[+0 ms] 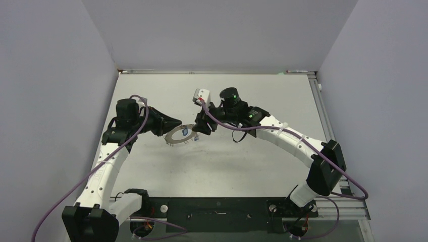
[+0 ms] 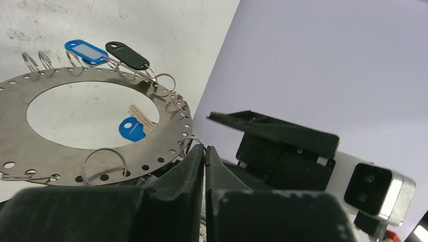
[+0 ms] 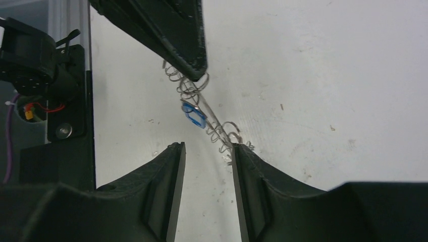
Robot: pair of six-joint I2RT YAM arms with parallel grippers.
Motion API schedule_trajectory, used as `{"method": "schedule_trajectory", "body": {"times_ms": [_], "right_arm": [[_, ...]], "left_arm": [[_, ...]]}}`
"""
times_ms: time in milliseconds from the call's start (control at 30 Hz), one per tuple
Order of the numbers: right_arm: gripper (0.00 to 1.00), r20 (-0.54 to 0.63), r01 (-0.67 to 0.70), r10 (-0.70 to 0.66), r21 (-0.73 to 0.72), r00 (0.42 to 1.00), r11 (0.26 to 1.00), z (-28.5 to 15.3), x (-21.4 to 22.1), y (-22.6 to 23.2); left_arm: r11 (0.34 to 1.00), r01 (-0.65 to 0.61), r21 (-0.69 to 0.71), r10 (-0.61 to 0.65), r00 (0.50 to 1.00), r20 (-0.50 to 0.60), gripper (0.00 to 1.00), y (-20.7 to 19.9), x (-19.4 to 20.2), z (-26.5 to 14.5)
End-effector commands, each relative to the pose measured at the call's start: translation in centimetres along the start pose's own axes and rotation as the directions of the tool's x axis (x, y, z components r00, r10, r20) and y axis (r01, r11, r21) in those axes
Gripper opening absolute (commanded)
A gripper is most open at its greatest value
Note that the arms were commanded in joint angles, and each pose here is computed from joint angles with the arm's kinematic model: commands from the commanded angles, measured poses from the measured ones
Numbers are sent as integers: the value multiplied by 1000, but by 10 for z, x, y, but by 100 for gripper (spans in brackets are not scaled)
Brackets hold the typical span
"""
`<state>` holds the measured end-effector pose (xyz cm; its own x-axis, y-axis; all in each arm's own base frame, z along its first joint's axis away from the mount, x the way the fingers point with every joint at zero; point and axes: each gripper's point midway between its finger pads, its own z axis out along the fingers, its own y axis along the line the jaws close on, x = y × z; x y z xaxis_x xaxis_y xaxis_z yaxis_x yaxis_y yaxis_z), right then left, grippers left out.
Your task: Remove the keys from the keyring
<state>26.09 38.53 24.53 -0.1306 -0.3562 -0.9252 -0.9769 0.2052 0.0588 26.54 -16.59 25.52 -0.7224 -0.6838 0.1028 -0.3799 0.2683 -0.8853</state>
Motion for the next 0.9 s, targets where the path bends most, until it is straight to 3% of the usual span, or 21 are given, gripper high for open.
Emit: {"method": "schedule_trajectory", "body": {"times_ms": [0,267,867], "right_arm": [[39,73,22,-16,-81,997,996,2,-20,28],[54,94,21,-12,-105,996,994,21,-9,26],[55,162,43,-17,-160,987,986,43,-7,26]], "left_arm": [[998,-4,67,3,1000,10,0,-18,-5,-1],[995,21,97,-18,999,-32,0,-22,0,-1],[989,72,127,-59,993,-100,0,-18,10,0]]}}
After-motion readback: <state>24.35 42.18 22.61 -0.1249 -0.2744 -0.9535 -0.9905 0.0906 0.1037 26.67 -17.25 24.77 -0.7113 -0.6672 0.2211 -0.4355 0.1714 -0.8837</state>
